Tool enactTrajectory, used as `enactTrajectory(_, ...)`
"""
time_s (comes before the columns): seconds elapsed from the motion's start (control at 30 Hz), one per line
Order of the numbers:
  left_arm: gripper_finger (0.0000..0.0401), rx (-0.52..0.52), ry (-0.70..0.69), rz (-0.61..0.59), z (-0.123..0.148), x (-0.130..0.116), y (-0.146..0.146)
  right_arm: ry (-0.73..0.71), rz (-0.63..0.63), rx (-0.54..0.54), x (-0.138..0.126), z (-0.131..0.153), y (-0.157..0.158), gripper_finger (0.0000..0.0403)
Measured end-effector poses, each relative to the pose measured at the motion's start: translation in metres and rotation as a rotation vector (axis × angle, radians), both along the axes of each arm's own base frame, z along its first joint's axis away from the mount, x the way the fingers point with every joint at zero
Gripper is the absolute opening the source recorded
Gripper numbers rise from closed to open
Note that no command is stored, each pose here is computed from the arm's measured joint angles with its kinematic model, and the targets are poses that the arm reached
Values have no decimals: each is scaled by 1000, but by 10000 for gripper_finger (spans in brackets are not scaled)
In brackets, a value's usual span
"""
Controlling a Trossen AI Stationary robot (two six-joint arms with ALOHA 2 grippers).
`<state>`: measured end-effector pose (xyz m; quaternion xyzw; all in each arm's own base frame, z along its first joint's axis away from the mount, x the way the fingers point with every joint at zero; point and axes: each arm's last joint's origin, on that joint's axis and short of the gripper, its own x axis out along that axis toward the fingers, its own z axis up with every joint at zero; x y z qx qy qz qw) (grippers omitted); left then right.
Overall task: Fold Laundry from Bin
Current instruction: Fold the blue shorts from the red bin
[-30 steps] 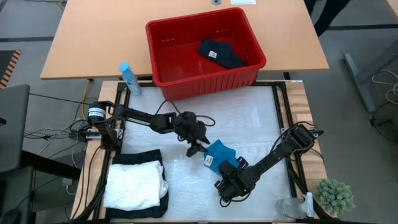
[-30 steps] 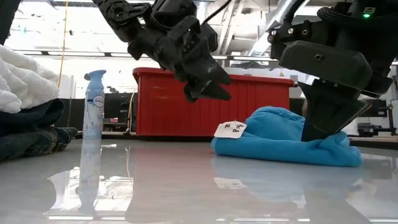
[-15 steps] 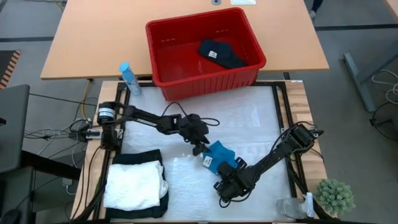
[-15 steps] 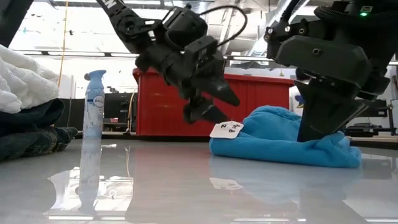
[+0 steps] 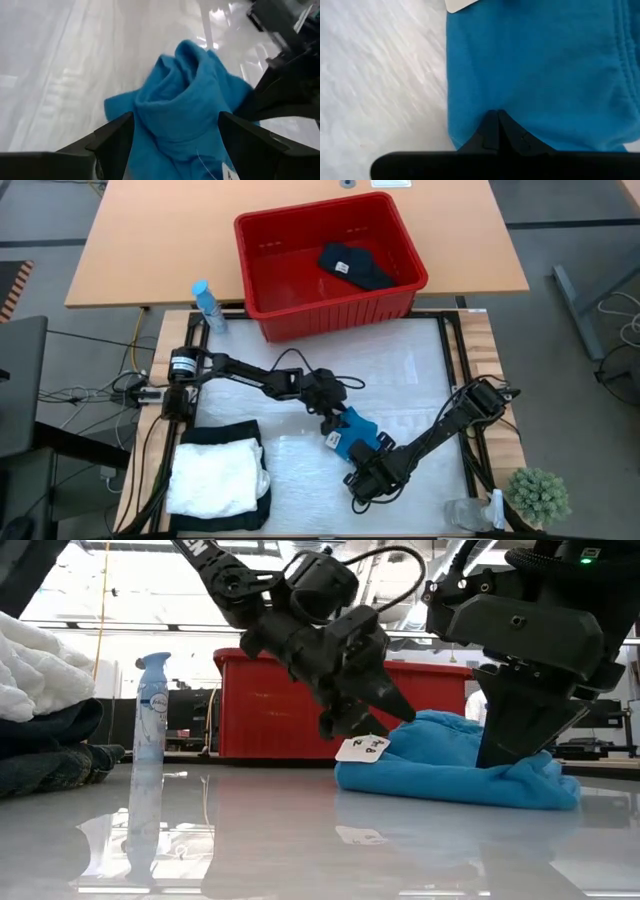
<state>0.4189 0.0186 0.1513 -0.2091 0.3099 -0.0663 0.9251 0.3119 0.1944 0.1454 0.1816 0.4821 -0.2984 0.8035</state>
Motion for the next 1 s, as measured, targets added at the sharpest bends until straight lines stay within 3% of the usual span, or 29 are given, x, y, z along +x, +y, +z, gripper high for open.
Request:
enactTrajectory(0.37, 279, -23, 98, -9, -29, 16, -6, -4, 42, 1, 3, 0, 0, 18)
enactTrajectory(0.63, 276, -9, 187, 33, -34, 10, -5, 3, 66, -10, 3, 0, 0, 18)
enactTrajectory(0.8, 267, -4, 215, 72, -22, 4, 7, 1, 66, -14, 3, 0, -1, 18)
enactTrajectory(1.0, 266, 148, 243, 80, -1, 3, 15, -28, 62, -11, 3, -6, -2, 18)
